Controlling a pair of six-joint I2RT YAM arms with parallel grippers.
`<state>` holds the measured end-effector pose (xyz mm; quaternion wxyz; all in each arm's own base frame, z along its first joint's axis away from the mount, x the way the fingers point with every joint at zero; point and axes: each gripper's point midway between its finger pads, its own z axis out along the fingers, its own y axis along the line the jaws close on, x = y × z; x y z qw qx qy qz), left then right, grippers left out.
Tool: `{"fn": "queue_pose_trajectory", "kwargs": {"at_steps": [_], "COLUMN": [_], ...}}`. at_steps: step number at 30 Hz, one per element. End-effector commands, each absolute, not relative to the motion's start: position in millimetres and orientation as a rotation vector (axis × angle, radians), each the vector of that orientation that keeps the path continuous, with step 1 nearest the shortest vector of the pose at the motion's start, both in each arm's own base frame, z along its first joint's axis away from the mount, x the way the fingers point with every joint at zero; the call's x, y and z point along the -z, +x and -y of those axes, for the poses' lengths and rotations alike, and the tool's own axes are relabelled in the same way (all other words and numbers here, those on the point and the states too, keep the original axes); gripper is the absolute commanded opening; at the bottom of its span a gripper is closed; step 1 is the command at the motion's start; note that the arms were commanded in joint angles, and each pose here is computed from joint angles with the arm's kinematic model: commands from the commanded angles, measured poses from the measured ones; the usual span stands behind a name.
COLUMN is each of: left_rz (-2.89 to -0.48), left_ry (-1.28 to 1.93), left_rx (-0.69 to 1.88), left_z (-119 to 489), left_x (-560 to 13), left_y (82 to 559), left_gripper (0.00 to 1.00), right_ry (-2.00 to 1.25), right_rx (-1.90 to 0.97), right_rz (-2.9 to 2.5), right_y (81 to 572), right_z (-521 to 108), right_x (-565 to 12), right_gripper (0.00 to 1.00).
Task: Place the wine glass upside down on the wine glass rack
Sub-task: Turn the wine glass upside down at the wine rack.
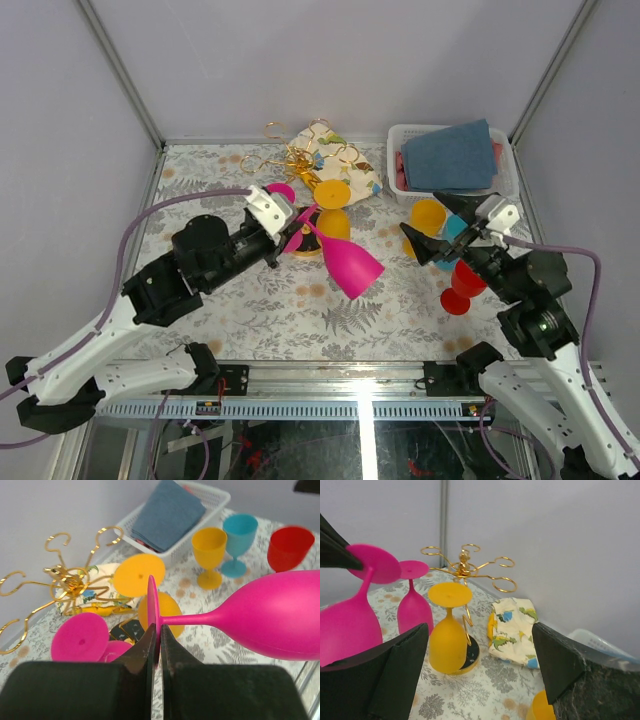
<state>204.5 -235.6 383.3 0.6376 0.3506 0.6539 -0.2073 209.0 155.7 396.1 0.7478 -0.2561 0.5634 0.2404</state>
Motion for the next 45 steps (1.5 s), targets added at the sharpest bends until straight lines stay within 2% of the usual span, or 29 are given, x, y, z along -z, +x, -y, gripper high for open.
{"fn": "queue_pose_trajectory", "kwargs": {"at_steps": [1, 4, 15, 21, 30, 36, 45], "left_rz": [-1.5, -1.479, -1.396, -1.398, -1.375, -1.375, -1.374], "left_ry": [1.065, 1.145, 1.288, 1.323, 1.363, 1.397, 1.404], "left_rx": [0.448, 0.466, 0.578, 0.599, 0.639, 0.666, 0.672], "left_z": [244.1, 245.9, 252.3, 257.6, 260.5, 265.0, 266.0], "left_x": [-353.8, -344.6, -336.8, -332.3, -332.6, -329.3, -329.0], "left_y": [190.0, 181.1, 152.9, 150.5, 142.2, 138.4, 137.6], "left_gripper": [0.0, 0.0, 0.0, 0.0, 0.0, 0.0, 0.0], "right_ry": [-0.748, -0.863, -1.14, -1.297, -1.377, -1.457, -1.514], "right_rx": [-0.593, -0.715, -0.95, -0.938, -0.943, -0.982, -0.995], "right_rz": [-1.036, -1.005, -0.908, -0.899, -0.903, -0.948, -1.005], "right_y": [199.9, 190.3, 166.1, 154.1, 155.0, 151.2, 153.5], "right_z": [-187.3, -210.6, -254.6, -284.8, -301.5, -309.2, -316.6], "right_x": [-425.1, -422.8, -400.3, -381.3, -372.0, -350.5, -329.3], "right_gripper": [0.88, 0.83, 0.75, 0.73, 0.62, 0.61, 0.46]}}
